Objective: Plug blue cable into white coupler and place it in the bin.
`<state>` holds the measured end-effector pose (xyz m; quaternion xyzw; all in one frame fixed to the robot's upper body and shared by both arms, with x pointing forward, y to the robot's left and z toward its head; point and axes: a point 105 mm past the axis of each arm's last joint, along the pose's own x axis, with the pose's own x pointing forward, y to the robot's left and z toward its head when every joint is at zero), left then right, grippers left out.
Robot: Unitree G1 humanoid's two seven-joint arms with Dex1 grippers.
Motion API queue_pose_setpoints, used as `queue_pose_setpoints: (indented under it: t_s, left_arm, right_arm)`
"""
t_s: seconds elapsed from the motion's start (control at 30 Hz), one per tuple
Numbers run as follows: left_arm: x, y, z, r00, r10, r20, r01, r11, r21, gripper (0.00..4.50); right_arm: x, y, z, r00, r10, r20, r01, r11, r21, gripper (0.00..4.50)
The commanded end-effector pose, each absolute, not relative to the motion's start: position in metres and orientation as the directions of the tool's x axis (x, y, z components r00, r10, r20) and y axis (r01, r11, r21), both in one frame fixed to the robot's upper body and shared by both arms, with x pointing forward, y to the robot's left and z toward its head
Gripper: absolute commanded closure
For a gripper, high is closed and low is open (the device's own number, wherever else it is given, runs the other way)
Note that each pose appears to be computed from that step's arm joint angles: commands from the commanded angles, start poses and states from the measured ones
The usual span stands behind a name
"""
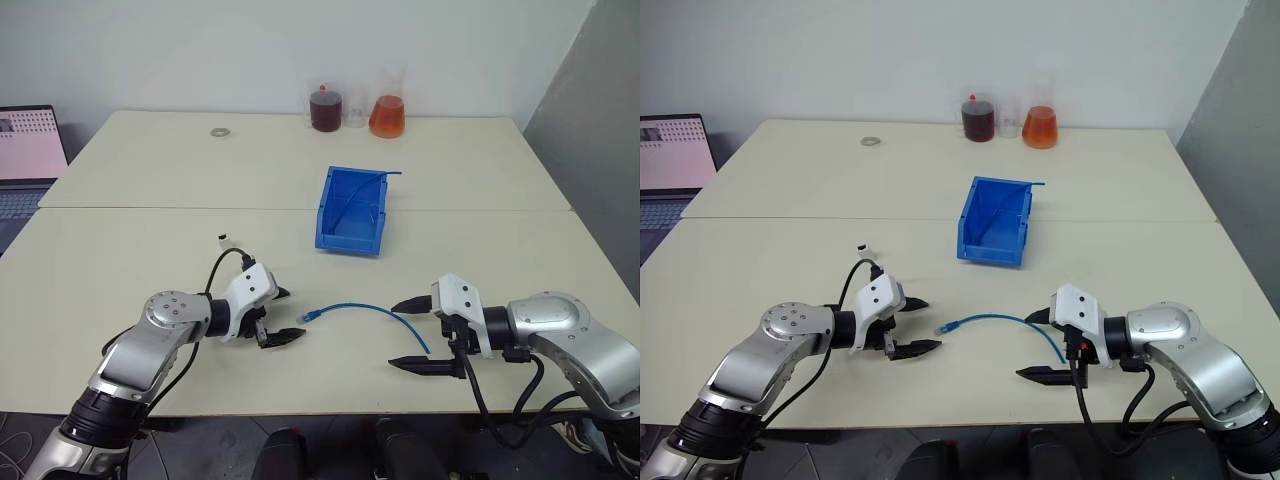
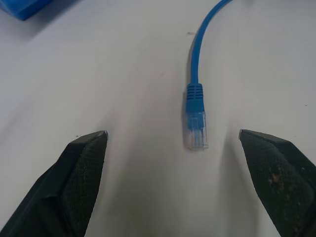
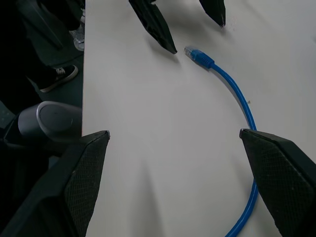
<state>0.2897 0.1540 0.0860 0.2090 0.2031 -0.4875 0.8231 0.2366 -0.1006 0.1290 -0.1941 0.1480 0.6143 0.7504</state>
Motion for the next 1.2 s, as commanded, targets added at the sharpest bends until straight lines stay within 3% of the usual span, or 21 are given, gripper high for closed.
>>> queue_pose_setpoints:
  t_s: [0.03, 0.27, 0.3, 0.7, 0.9, 1.2]
  left_arm:
    - [0.293, 0.144, 0.087, 0.447, -0.711, -0.543, 0.887, 0.431, 0.165, 0.0]
    - [0.288, 0.14, 0.077, 0.414, -0.699, -0.583, 0.898, 0.417, 0.137, 0.0]
    - [0.285, 0.14, 0.074, 0.399, -0.695, -0.598, 0.904, 0.409, 0.127, 0.38]
    - [0.28, 0.15, 0.059, 0.387, -0.661, -0.643, 0.899, 0.425, 0.105, 3.14]
    - [0.277, 0.148, 0.056, 0.378, -0.684, -0.624, 0.901, 0.427, 0.077, 4.26]
    - [0.283, 0.137, 0.092, 0.387, -0.815, -0.43, 0.904, 0.428, 0.003, 4.3]
  right_arm:
    - [0.236, -0.099, 0.139, 0.231, 0.868, -0.44, -0.971, 0.179, -0.158, 0.02]
    - [0.236, -0.098, 0.143, 0.241, 0.867, -0.436, -0.968, 0.184, -0.17, 0.02]
    - [0.236, -0.098, 0.144, 0.243, 0.868, -0.433, -0.968, 0.185, -0.172, 0.0]
    - [0.235, -0.093, 0.15, 0.248, 0.879, -0.407, -0.966, 0.195, -0.169, 0.0]
    - [0.237, -0.093, 0.153, 0.271, 0.888, -0.371, -0.962, 0.243, -0.121, 0.0]
    - [0.234, -0.088, 0.164, 0.274, 0.914, -0.298, -0.962, 0.261, -0.083, 0.0]
